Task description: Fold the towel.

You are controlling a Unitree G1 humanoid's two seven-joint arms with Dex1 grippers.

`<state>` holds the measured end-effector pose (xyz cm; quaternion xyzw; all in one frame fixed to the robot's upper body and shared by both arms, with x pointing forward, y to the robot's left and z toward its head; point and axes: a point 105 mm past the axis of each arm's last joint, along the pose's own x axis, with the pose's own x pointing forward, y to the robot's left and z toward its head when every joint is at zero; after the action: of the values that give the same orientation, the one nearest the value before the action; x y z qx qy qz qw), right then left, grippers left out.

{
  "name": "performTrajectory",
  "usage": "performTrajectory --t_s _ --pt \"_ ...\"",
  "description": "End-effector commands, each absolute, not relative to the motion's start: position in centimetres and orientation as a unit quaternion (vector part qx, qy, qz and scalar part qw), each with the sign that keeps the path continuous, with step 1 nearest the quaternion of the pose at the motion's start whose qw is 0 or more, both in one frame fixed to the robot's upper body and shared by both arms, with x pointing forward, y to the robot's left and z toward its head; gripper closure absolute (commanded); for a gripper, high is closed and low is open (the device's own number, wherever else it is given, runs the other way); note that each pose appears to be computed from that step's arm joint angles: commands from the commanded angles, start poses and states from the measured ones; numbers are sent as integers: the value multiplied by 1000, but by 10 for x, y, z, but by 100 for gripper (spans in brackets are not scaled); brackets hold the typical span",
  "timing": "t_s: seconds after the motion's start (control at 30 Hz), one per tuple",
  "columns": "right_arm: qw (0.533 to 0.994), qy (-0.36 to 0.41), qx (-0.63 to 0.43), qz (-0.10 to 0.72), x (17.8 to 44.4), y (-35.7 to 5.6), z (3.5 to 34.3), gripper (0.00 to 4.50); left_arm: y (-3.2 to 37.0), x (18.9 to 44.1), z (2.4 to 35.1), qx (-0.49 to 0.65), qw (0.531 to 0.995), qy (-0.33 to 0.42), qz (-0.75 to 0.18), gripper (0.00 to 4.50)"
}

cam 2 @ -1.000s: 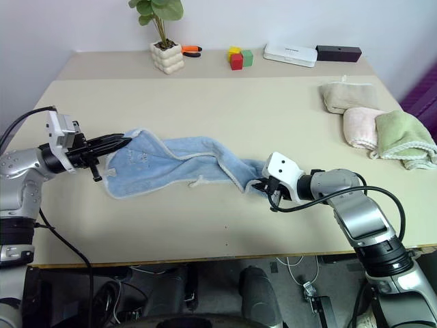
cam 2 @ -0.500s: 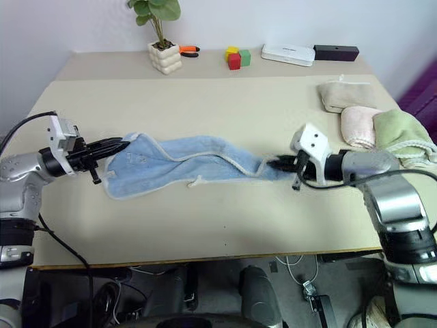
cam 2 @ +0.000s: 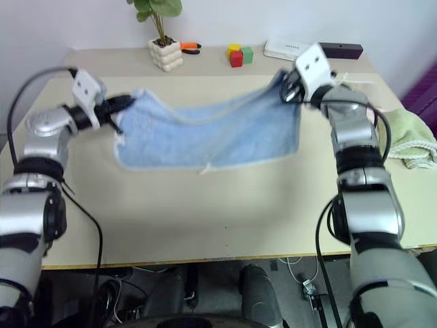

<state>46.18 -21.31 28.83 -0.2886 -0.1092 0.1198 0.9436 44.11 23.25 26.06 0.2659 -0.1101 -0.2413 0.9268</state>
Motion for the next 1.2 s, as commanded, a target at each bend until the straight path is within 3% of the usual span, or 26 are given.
performTrajectory --t_s 0.03,0.1,0.2,0.3,0.5,0.6,0.7,0.97,1.2 --pt "929 -235 -280 56 446 -230 366 447 251 432 340 291 920 -209 -159 450" --pt "924 -275 -257 60 435 -234 385 447 260 423 364 296 914 -238 -145 450" --pt "917 -289 -242 132 425 -225 373 447 267 413 362 285 910 -242 -178 450" --pt "910 -258 -239 221 414 -207 330 447 265 406 331 275 901 -219 -255 450" --pt "888 -123 -227 380 353 -182 222 447 266 377 249 233 870 -163 -403 450" --pt "882 -79 -224 406 331 -182 200 447 269 364 222 216 861 -138 -439 450" --pt "880 -48 -230 414 315 -196 195 447 276 344 192 209 850 -101 -473 450" --pt "864 26 -195 464 281 -221 189 447 301 320 174 172 864 -46 -470 450" --pt "866 45 -198 457 277 -230 179 447 311 298 154 142 870 -16 -471 450"
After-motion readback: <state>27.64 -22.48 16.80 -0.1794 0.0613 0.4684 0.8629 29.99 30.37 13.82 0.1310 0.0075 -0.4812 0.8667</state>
